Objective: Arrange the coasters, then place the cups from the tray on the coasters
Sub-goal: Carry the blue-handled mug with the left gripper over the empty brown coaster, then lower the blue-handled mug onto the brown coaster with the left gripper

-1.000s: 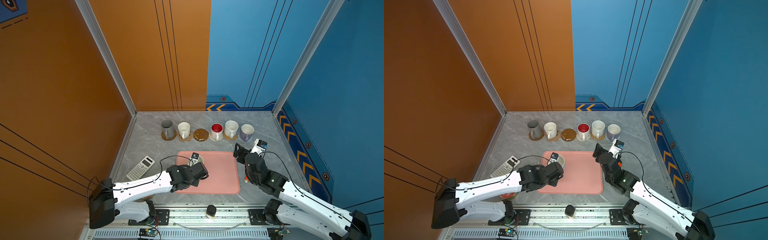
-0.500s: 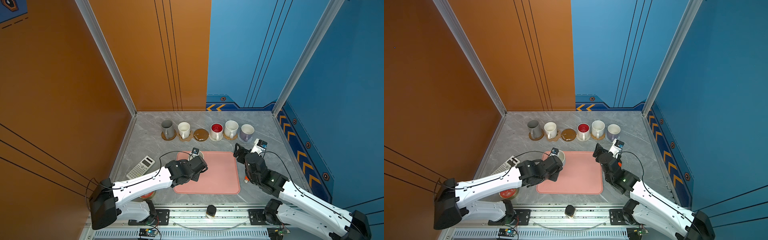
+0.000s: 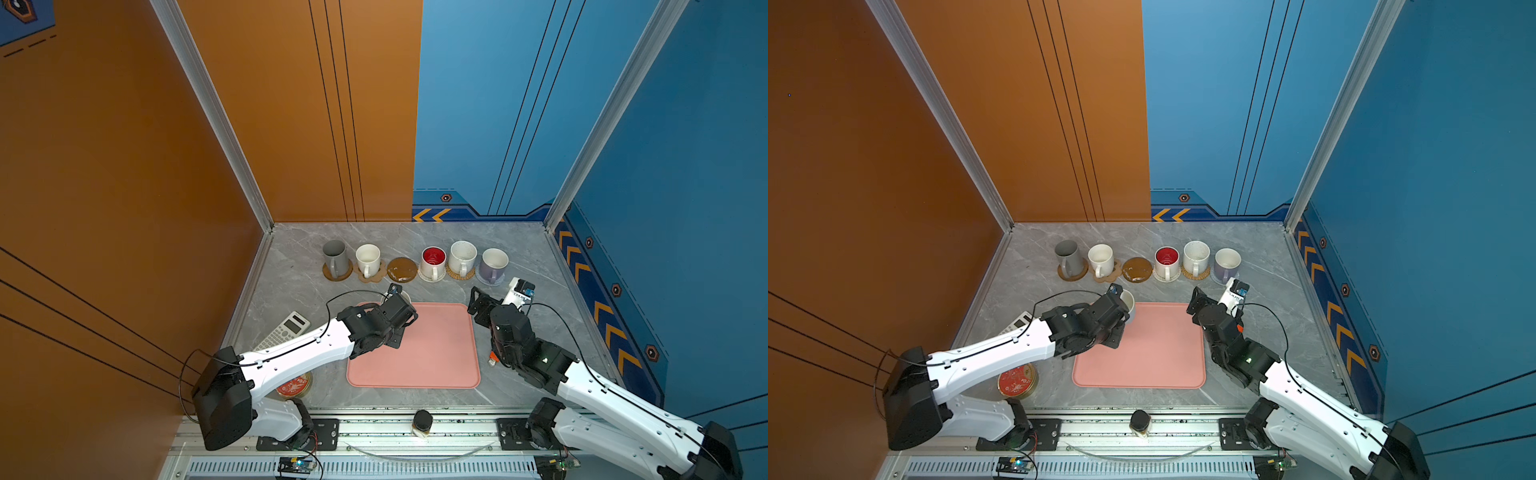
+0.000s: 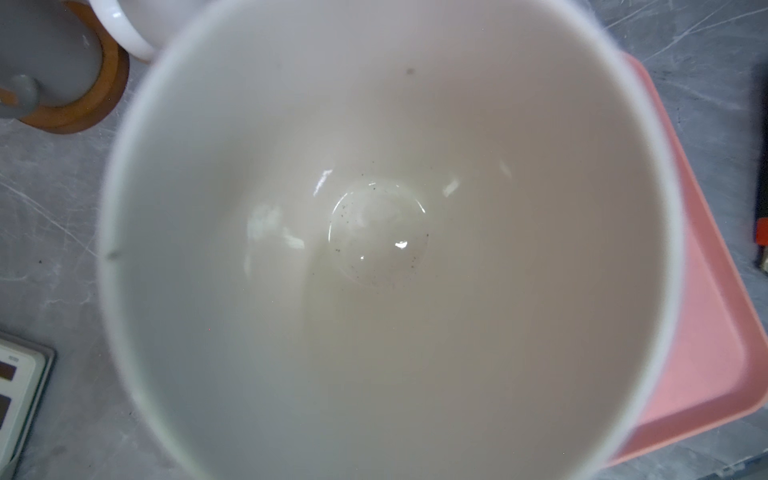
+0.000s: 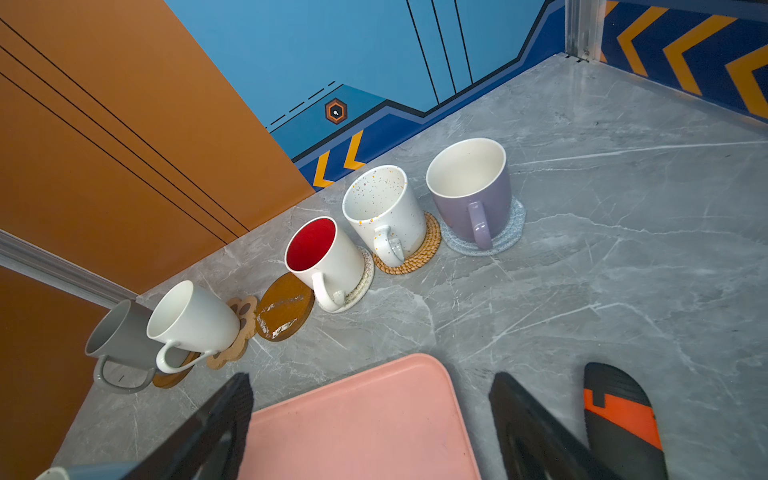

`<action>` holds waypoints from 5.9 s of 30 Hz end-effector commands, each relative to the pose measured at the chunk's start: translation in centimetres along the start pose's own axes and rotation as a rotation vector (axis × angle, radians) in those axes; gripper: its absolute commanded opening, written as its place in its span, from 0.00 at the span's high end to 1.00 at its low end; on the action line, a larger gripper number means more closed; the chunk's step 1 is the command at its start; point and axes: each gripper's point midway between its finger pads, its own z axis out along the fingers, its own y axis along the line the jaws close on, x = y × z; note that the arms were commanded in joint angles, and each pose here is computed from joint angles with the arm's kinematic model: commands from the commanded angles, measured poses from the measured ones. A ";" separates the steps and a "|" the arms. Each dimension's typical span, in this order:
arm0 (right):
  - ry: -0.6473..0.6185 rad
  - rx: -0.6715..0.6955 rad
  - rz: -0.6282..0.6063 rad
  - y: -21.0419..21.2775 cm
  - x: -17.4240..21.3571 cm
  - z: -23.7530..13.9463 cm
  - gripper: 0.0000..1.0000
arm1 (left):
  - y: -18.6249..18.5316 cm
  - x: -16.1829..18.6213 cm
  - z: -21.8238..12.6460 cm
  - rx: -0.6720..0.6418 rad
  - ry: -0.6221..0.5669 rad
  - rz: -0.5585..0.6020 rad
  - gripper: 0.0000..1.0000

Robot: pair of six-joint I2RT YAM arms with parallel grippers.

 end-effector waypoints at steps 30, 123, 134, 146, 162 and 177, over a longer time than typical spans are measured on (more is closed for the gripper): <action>0.045 0.023 0.006 -1.8 1.1 0.3 0.12 | 0.5 -12.0 5.4 0.069 -0.061 -0.031 1.00; 0.051 0.094 0.059 -5.1 1.0 1.4 0.12 | 5.2 -17.6 15.4 -0.093 0.034 -0.065 1.00; 0.051 0.094 0.061 -5.2 1.1 1.4 0.12 | 4.9 -17.5 15.9 -0.080 0.040 -0.077 1.00; 0.049 0.095 0.064 -5.3 1.0 1.4 0.12 | 4.5 -17.3 16.1 -0.069 0.047 -0.078 1.00; 0.052 0.094 0.067 -5.3 1.1 1.4 0.12 | 4.2 -16.7 16.5 -0.058 0.071 -0.076 1.00; 0.056 0.090 0.067 -5.3 1.2 1.3 0.12 | 4.0 -16.1 16.7 -0.050 0.093 -0.073 0.95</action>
